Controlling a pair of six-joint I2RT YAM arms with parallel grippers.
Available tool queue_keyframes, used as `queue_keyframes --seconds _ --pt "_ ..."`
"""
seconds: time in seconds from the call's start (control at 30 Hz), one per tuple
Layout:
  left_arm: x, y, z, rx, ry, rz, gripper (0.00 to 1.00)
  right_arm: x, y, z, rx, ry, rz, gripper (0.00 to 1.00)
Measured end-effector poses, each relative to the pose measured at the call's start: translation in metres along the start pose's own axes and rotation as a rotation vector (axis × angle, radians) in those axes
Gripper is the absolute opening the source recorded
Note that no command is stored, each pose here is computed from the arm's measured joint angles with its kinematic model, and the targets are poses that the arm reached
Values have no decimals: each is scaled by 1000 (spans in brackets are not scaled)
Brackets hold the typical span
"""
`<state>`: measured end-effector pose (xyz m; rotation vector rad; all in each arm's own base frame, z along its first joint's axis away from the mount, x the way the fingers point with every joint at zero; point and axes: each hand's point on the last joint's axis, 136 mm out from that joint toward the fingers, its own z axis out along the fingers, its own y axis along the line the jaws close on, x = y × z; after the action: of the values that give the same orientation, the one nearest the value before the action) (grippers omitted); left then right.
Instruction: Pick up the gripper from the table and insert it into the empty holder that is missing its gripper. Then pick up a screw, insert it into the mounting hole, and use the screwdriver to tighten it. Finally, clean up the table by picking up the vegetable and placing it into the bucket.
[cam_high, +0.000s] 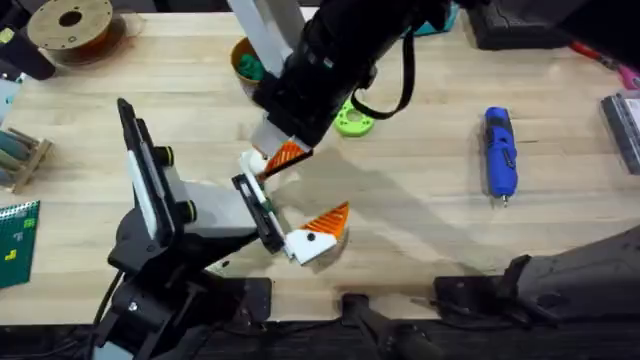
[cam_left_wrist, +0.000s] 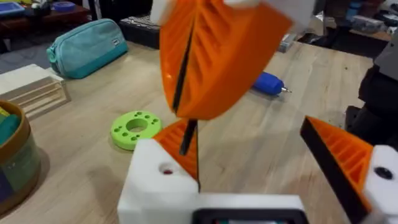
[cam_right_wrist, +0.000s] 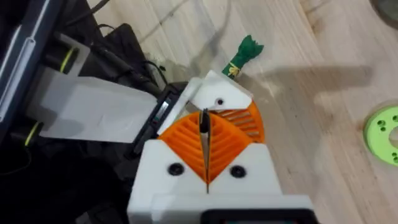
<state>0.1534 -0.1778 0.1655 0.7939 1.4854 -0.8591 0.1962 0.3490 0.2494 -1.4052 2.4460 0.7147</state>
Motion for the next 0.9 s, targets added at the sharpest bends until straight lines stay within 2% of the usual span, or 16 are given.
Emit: queue_keyframes --seconds 0.4,0.9 --pt "0 0 0 0 0 0 987 2 -11 14 45 38 12 8" --pt "0 0 0 0 0 0 987 3 -12 16 53 43 10 8"
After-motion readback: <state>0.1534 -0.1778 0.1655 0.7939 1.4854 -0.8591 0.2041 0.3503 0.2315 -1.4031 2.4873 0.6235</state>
